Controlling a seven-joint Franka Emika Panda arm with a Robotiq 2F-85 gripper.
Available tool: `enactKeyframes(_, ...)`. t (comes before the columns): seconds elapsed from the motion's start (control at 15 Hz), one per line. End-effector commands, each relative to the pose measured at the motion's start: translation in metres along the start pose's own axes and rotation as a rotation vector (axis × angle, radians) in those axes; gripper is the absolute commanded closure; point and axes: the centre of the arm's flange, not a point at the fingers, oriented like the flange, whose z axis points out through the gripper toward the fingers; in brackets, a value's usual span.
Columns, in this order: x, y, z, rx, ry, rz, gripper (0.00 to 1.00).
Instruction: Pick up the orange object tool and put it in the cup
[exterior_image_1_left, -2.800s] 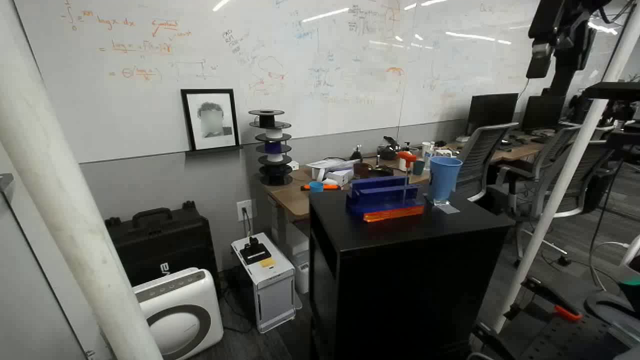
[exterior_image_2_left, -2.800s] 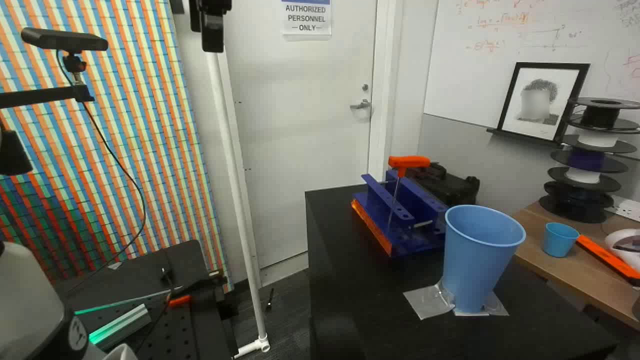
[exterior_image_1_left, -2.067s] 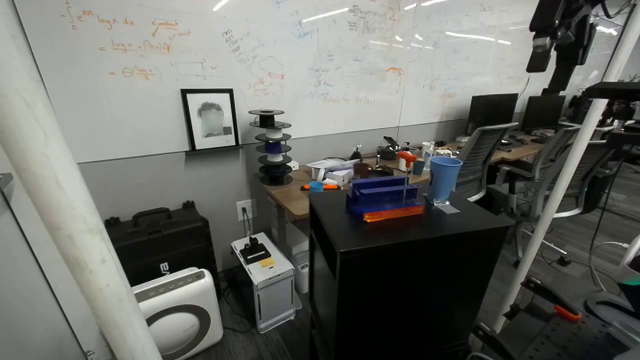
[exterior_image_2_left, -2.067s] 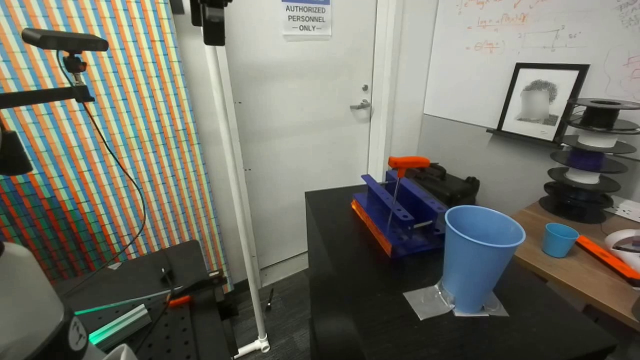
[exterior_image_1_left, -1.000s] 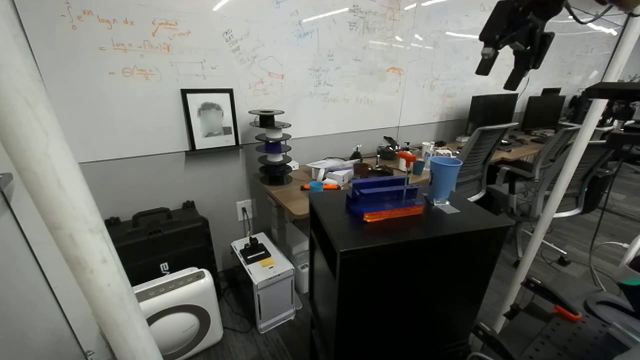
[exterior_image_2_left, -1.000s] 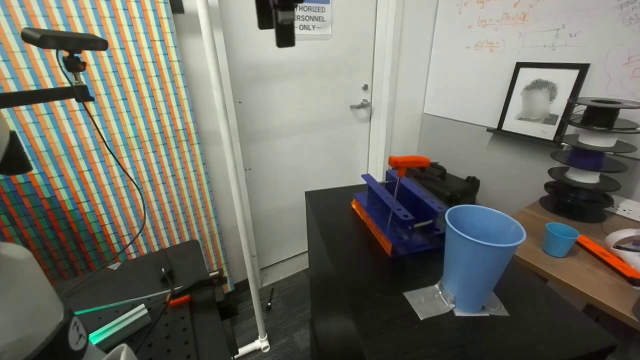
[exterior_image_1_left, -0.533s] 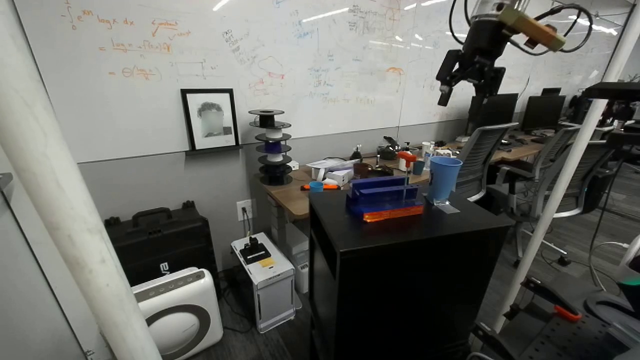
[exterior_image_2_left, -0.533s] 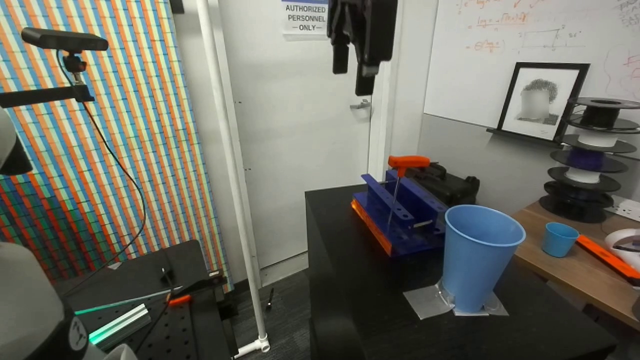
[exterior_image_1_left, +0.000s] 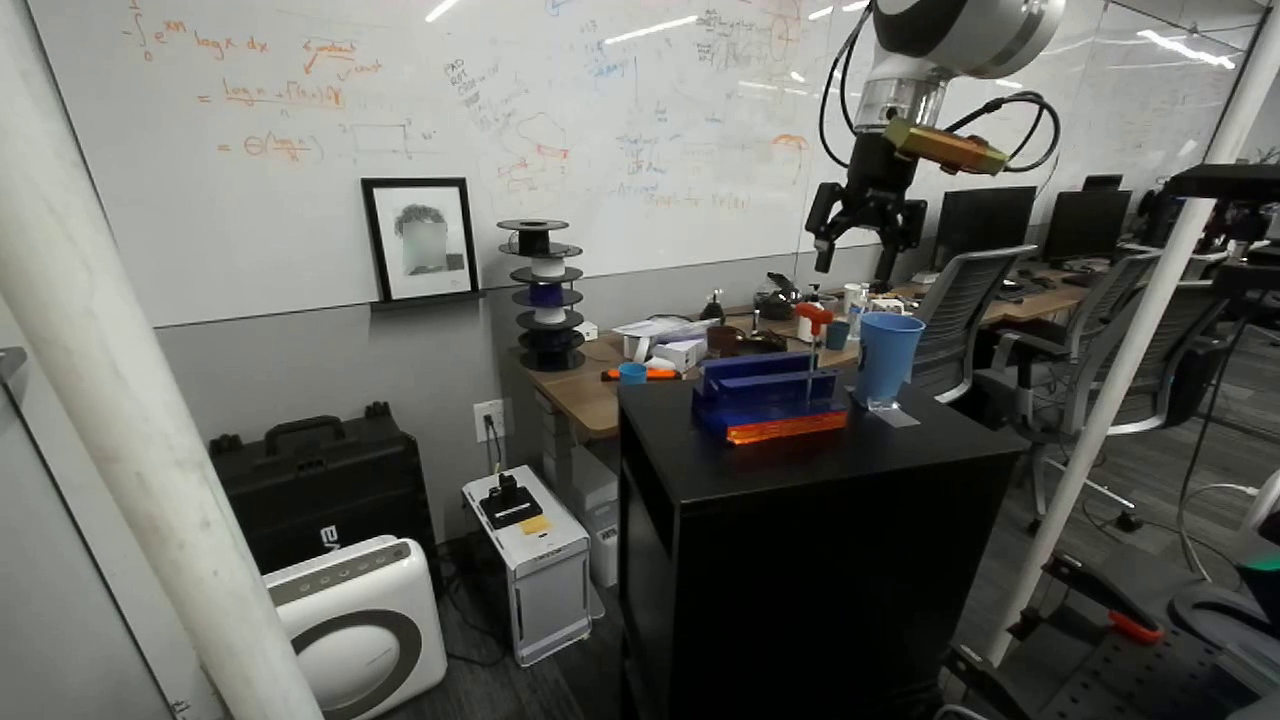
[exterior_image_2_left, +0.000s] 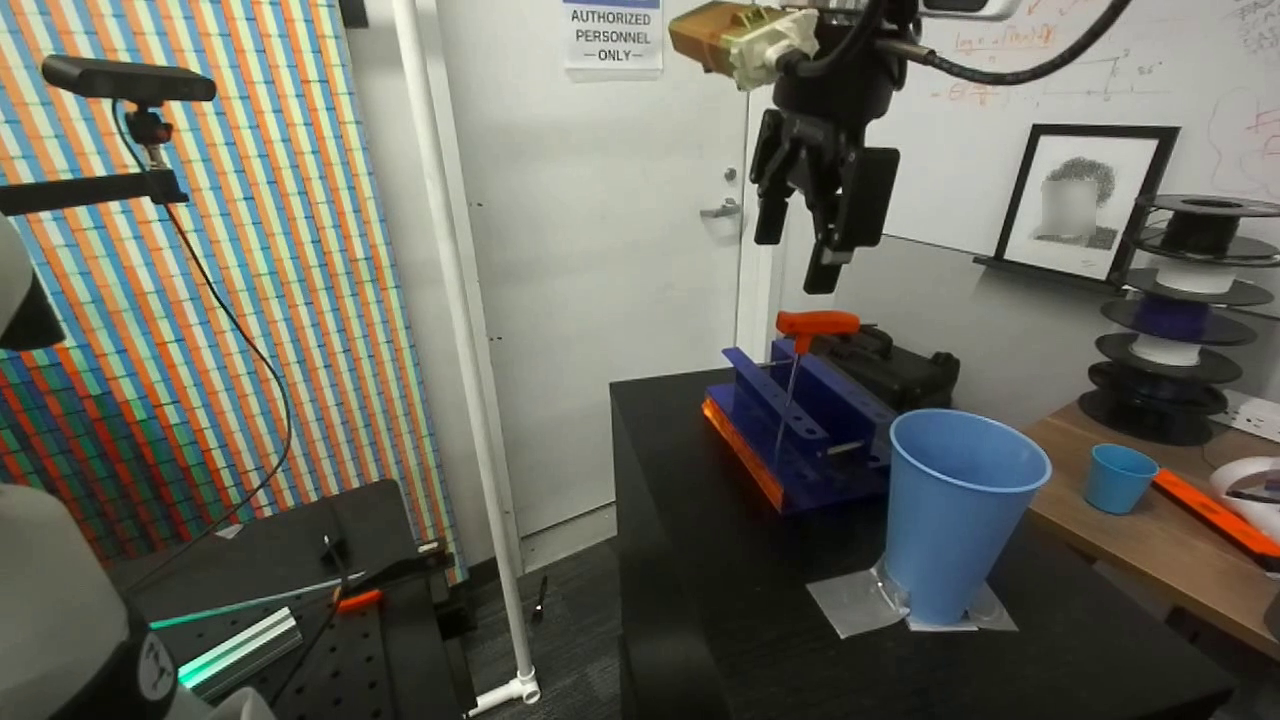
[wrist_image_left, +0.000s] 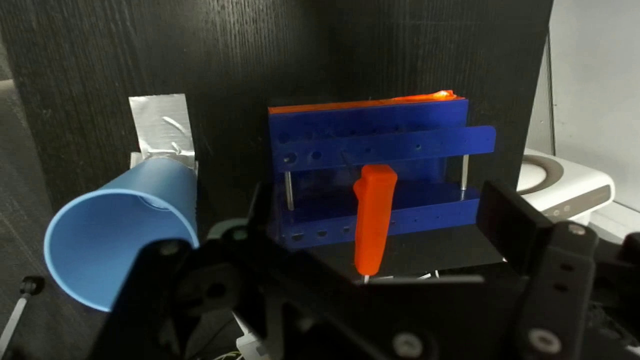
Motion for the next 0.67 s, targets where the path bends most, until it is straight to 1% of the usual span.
enactKeyframes(0.0, 0.043, -0.024, 0.004, -0.051, 0.006, 0.011, 0.00)
enactKeyframes(0.27, 0.060, -0.048, 0.026, -0.078, -0.026, 0.005, 0.00)
enactKeyframes(0.4, 0.061, -0.053, 0.044, -0.087, -0.078, 0.011, 0.00)
enactKeyframes(0.47, 0.059, -0.054, 0.052, -0.105, -0.099, 0.018, 0.25)
enactKeyframes(0.53, 0.058, -0.053, 0.059, -0.118, -0.123, 0.022, 0.27)
enactKeyframes(0.6, 0.056, -0.051, 0.066, -0.137, -0.149, 0.028, 0.34)
